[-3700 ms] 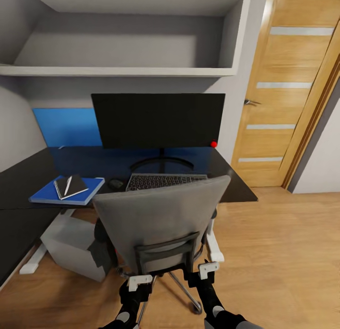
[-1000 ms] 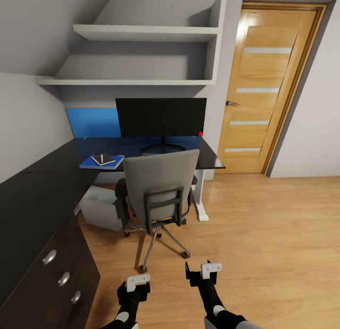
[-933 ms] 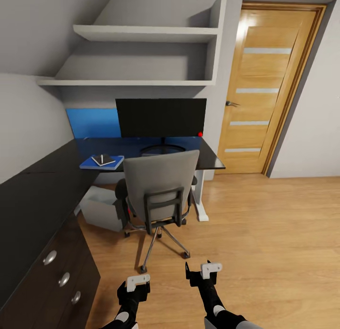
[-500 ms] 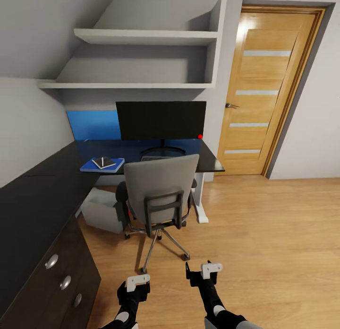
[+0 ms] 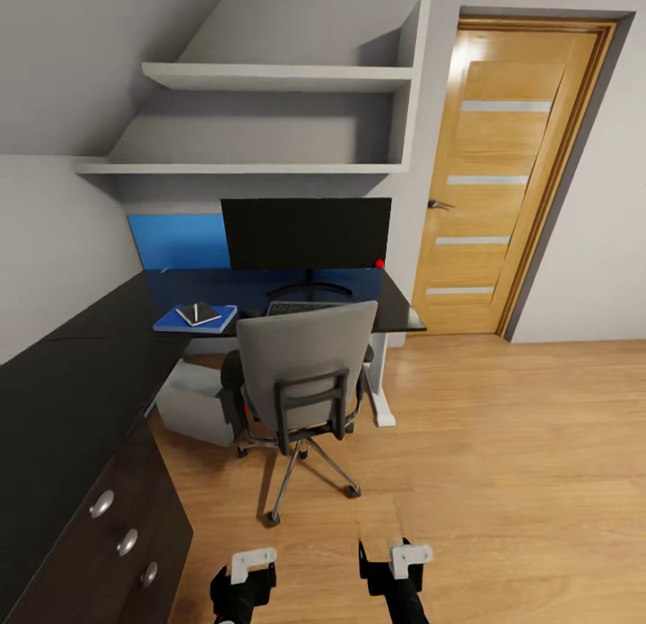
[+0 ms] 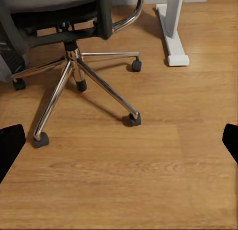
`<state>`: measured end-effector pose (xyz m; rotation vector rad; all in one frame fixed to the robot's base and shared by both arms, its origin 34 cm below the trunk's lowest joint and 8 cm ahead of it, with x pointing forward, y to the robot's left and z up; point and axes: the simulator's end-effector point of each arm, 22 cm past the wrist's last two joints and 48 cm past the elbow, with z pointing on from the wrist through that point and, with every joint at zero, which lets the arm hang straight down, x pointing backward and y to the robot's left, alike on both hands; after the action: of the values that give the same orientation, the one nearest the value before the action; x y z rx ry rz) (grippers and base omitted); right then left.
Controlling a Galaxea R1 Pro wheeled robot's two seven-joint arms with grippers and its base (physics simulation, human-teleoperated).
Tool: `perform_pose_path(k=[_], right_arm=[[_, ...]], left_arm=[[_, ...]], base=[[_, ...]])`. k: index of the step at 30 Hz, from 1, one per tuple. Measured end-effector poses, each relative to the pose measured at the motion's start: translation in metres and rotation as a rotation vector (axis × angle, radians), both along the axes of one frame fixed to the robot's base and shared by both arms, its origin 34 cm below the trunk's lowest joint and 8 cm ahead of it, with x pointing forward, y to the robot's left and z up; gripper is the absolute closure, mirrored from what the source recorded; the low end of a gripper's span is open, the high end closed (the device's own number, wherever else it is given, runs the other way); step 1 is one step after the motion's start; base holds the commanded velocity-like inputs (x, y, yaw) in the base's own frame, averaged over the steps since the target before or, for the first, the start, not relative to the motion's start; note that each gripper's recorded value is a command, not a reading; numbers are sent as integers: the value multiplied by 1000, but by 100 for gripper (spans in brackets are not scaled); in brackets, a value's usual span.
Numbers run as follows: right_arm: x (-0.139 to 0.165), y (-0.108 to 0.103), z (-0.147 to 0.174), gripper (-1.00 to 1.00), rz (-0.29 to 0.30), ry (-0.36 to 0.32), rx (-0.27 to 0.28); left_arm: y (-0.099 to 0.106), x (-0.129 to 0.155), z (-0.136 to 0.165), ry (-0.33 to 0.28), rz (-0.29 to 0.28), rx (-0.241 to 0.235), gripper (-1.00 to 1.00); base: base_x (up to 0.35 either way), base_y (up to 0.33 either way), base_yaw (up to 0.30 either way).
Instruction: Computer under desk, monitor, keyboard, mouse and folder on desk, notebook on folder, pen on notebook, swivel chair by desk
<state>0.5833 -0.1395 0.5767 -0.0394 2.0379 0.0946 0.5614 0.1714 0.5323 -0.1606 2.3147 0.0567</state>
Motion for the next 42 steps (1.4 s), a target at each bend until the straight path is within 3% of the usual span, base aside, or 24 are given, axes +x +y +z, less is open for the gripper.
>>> perform_pose_path(k=[6, 18, 28, 38, 42], right_arm=[[-51, -11, -19, -100, -10, 67, -10], [-111, -36, -29, -100, -24, 149, -55], [-173, -67, -28, -100, -38, 180, -93], [-192, -86, -18, -100, -48, 201, -118], [-194, -92, -12, -100, -48, 202, -127]], left_arm=[[8, -56, -19, 81, 5, 7, -100], [49, -110, -21, 125, 25, 56, -100], [85, -177, -25, 206, 34, 102, -100], [107, -236, -22, 284, 33, 131, -100], [110, -248, -14, 267, 30, 129, -100]], base=[[0, 0, 0], [0, 0, 0], [0, 0, 0], [0, 0, 0], [0, 0, 0]])
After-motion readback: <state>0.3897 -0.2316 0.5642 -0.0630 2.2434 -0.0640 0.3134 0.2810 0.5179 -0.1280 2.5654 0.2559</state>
